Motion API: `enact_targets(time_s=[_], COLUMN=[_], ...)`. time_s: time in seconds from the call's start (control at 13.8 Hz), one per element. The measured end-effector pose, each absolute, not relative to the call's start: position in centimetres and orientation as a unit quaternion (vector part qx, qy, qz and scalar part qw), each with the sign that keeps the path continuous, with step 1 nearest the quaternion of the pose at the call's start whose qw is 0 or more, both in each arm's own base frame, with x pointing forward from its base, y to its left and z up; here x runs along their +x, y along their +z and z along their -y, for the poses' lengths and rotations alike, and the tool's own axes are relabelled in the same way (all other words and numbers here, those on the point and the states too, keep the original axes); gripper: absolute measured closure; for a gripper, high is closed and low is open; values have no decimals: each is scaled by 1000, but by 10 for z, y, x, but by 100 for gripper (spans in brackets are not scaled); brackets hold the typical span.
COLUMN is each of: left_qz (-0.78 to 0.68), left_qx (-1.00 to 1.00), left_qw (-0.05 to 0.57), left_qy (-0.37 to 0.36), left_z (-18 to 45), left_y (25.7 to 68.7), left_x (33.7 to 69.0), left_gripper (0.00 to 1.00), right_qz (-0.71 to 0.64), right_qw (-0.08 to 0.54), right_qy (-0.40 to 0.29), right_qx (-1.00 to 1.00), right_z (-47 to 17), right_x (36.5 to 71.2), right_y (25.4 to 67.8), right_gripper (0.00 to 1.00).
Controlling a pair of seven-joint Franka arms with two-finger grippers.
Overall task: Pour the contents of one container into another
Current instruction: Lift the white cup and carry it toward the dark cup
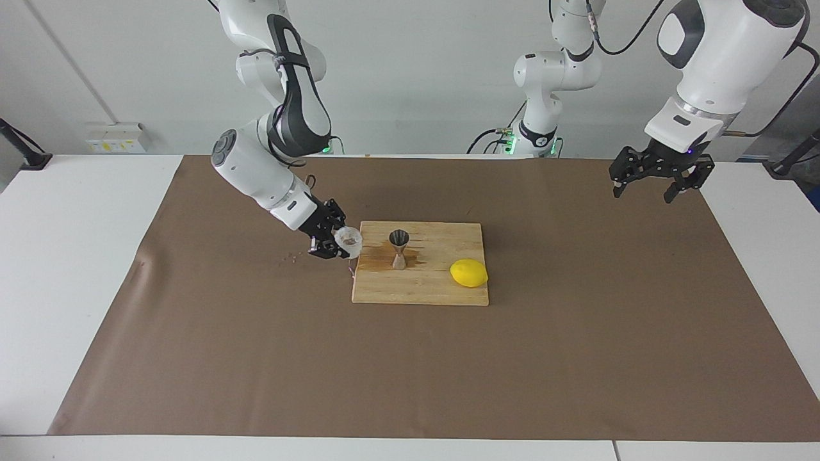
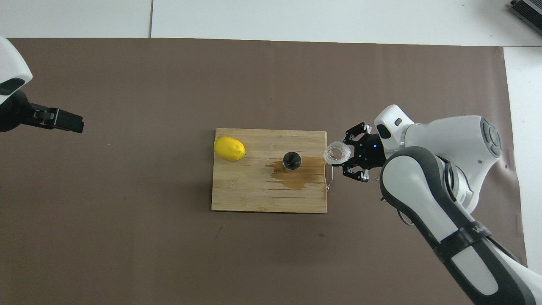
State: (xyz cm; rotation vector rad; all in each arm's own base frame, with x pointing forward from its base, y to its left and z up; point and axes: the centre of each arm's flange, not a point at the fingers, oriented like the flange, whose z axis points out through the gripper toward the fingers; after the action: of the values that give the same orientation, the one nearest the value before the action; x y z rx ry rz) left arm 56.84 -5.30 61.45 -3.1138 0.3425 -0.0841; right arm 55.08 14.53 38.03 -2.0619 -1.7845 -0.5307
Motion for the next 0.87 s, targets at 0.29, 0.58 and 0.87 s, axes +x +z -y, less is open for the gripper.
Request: enact_targets(time_s=[0.29, 0.58, 0.87], left_qz=[-109, -109, -109], left_qx=[-994, -994, -994], left_qw=[4, 4, 4], left_qy=[-27, -27, -27], left_z=[53, 53, 53], left_y=[614, 615, 615], left_x=[568, 568, 568], left_gripper=[0, 0, 0], right_qz=[640, 673, 686], right_qw=[159, 126, 83], right_qy=[-173, -150, -118], right_qx=[-732, -713, -713], right_z=[-170, -181, -218], right_x=[553, 550, 542], right_y=[396, 398, 408], right_gripper=[50, 50, 50])
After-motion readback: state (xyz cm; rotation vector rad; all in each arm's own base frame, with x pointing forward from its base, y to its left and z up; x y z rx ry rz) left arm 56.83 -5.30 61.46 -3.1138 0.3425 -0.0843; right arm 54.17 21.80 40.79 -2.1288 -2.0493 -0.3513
